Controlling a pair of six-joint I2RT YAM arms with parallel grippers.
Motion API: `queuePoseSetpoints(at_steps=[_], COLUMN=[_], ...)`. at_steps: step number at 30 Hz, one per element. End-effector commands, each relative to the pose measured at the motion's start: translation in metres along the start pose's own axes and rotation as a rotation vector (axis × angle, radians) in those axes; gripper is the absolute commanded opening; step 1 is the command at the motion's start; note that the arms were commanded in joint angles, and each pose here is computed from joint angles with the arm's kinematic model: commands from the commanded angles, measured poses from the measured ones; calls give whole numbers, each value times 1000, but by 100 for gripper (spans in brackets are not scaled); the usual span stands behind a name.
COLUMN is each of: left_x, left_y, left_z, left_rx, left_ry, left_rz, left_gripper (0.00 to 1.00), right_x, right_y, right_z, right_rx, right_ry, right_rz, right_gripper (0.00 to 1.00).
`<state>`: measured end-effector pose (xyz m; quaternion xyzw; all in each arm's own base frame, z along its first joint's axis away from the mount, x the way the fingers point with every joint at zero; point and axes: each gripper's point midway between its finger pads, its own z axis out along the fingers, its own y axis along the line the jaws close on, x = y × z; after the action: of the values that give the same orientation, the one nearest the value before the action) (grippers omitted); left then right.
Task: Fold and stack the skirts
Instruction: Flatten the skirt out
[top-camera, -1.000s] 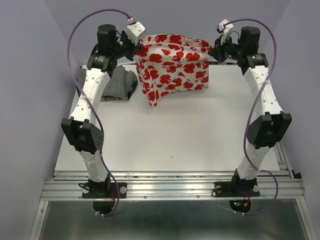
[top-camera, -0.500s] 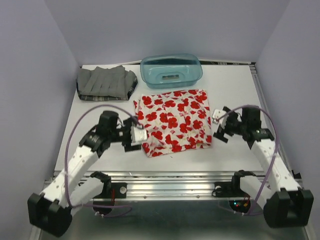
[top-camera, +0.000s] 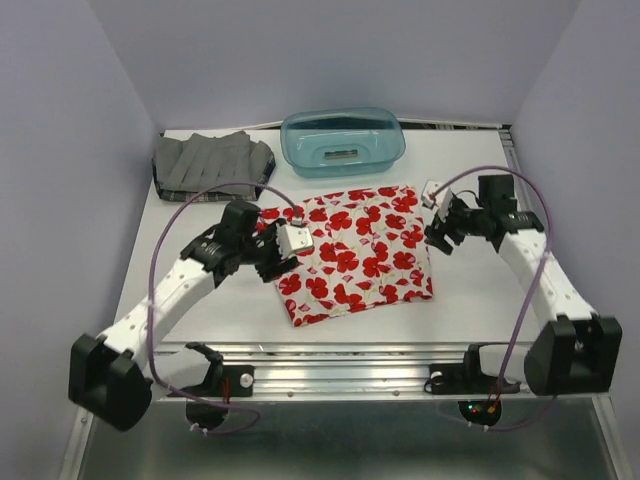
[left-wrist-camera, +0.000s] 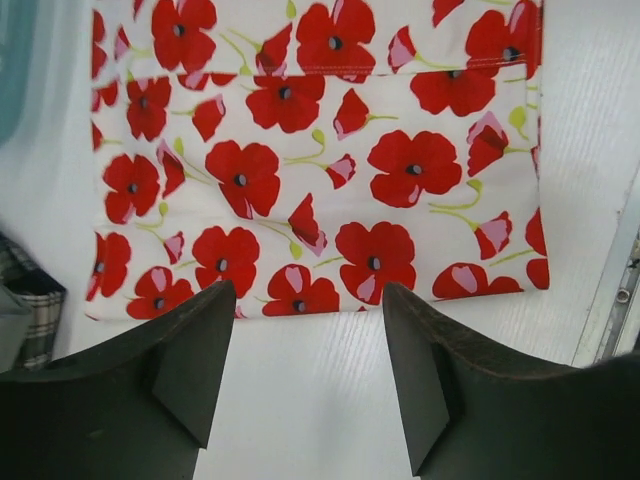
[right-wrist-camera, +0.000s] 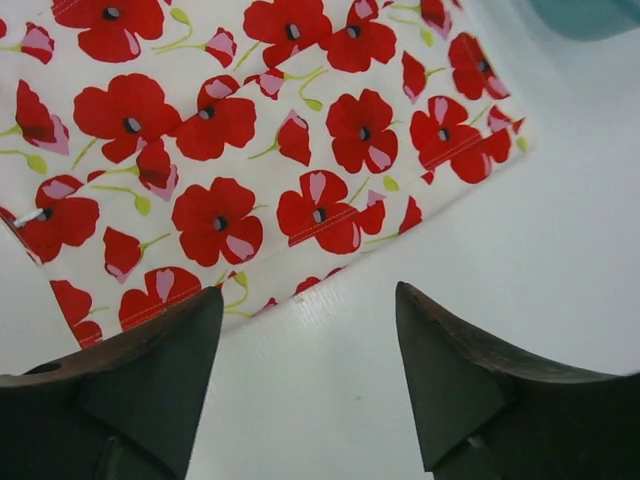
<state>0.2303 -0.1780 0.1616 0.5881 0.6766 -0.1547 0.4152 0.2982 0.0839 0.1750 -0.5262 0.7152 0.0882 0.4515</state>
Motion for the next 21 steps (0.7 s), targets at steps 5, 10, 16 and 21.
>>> queuePoseSetpoints(at_steps=[5,10,16,21], left_x=[17,51,133,151], left_y=[34,6,-23,-9], left_z=[50,77,91,101], left_rx=[-25,60,131,103], left_ry=[176,316,604,642], left_rz=[-247,-203,-200,-233], left_gripper=[64,57,50,48], right_x=[11,54,106,124], right_y=[8,36,59,102], right_z=[55,82,88,72], right_rx=[-295,-384,-432,-586], right_ry=[157,307,496,615], right_rz=[392,469,501,492], right_gripper=[68,64,57,52])
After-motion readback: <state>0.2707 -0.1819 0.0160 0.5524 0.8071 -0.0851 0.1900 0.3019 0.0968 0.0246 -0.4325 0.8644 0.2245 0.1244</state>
